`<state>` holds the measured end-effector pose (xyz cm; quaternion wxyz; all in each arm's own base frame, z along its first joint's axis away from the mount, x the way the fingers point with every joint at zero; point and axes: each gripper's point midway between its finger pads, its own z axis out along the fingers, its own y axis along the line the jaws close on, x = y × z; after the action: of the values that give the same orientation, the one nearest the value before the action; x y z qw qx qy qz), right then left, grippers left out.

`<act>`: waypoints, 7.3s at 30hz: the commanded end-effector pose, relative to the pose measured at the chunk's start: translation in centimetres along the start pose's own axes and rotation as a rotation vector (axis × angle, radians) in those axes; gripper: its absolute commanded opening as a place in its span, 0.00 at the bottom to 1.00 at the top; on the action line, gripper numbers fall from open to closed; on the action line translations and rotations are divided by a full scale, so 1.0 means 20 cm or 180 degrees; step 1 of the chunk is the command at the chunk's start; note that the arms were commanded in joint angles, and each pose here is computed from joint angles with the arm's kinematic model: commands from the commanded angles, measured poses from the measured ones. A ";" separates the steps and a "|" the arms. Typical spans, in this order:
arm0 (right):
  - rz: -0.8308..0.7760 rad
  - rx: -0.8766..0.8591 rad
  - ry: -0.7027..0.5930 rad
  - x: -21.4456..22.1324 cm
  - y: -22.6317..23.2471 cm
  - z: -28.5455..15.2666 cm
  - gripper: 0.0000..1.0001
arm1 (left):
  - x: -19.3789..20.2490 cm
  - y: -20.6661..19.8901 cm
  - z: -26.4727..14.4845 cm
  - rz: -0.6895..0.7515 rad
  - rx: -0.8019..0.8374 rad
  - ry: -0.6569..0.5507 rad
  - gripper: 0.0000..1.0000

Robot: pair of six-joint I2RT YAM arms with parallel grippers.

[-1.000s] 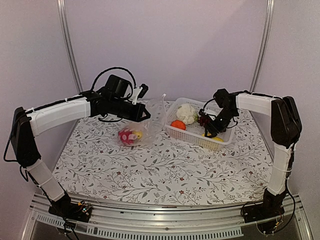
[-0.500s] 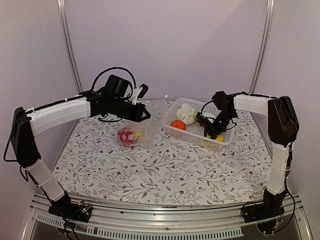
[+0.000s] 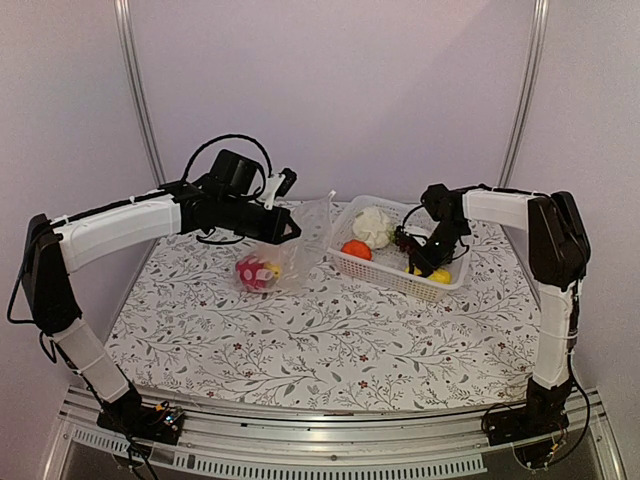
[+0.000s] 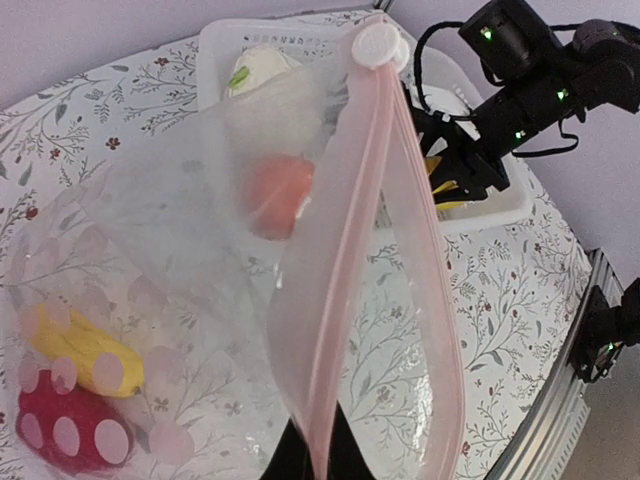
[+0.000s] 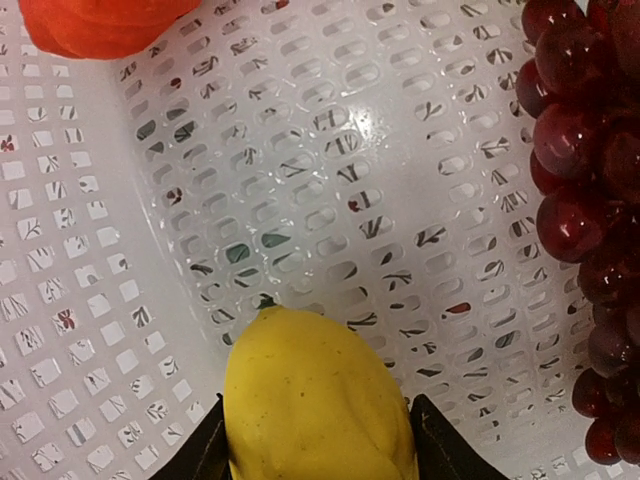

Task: Place the food in the zip-top bag and seal the zipper
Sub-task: Pick up the fake fruit from the bin, then place the fake fruit in the zipper food storage bag, then adjust the zipper food storage bag at the center of the board.

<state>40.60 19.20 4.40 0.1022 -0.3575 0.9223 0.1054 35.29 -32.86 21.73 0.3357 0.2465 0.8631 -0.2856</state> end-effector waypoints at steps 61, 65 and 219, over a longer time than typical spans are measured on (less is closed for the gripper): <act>-0.1572 -0.2672 -0.3403 -0.68 1.21 -1.57 0.32 | -0.41 -0.79 -0.16 -0.0737 0.1362 -0.0732 0.00; -0.1545 -0.2632 -0.3393 -0.66 1.20 -1.51 0.34 | -0.40 -0.78 -0.17 -0.0736 0.1355 -0.0767 0.00; -0.1340 -0.0853 -0.2494 -0.34 0.77 -1.14 0.64 | -0.38 0.08 -0.53 0.0001 -0.0891 -0.0462 0.00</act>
<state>31.85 30.72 29.90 0.4228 -0.5133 0.6782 0.3128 34.91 -29.27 30.64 0.3830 0.1707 0.8719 -0.2531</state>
